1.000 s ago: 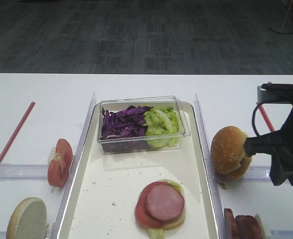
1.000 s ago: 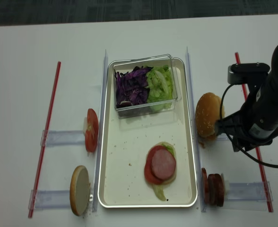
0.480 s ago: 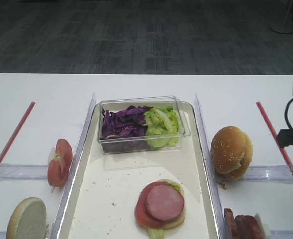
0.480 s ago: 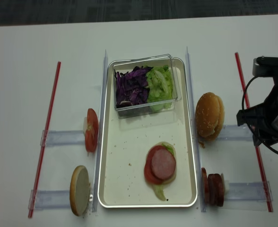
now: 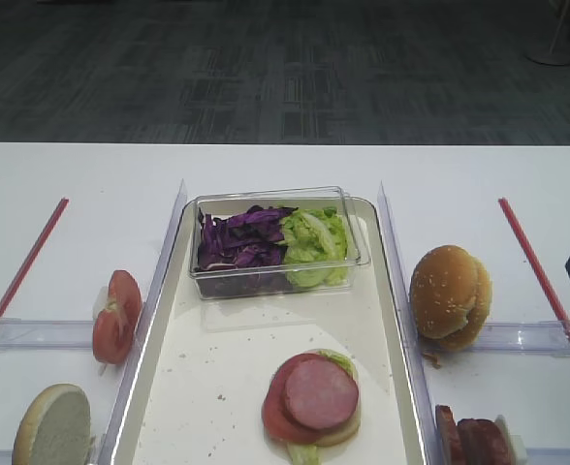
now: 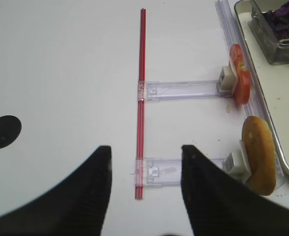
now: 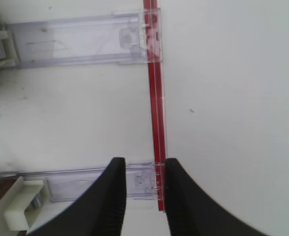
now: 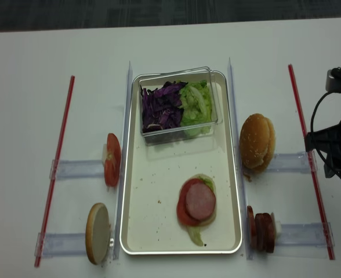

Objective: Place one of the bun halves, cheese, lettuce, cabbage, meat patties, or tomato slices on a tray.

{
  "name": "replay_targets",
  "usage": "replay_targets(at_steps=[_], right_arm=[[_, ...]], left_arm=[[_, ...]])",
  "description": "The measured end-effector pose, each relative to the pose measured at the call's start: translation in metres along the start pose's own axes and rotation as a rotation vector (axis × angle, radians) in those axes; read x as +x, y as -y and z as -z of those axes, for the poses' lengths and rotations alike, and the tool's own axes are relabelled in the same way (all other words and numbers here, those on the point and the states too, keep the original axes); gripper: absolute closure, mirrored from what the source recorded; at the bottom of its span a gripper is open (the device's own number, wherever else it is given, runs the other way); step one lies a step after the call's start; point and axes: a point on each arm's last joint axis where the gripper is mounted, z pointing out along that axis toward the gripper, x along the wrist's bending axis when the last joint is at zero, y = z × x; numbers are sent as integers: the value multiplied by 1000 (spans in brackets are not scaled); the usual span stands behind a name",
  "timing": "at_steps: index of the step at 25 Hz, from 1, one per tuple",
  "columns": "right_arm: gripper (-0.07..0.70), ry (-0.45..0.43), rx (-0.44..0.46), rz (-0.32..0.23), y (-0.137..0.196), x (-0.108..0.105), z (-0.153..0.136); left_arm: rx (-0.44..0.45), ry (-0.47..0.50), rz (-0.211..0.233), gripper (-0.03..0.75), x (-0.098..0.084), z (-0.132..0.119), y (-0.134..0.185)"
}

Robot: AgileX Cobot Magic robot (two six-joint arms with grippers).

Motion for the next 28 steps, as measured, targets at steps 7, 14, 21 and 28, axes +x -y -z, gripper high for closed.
replay_targets(at_steps=[7, 14, 21, 28], right_arm=[[402, 2, 0, 9, 0, -1, 0], [414, 1, -2, 19, 3, -1, 4], [414, 0, -4, 25, 9, -1, 12], [385, 7, 10, 33, 15, -1, 18]], left_arm=[[0, 0, 0, 413, 0, 0, 0], [0, 0, 0, 413, 0, 0, 0], [0, 0, 0, 413, 0, 0, 0], [0, 0, 0, 413, 0, 0, 0]])
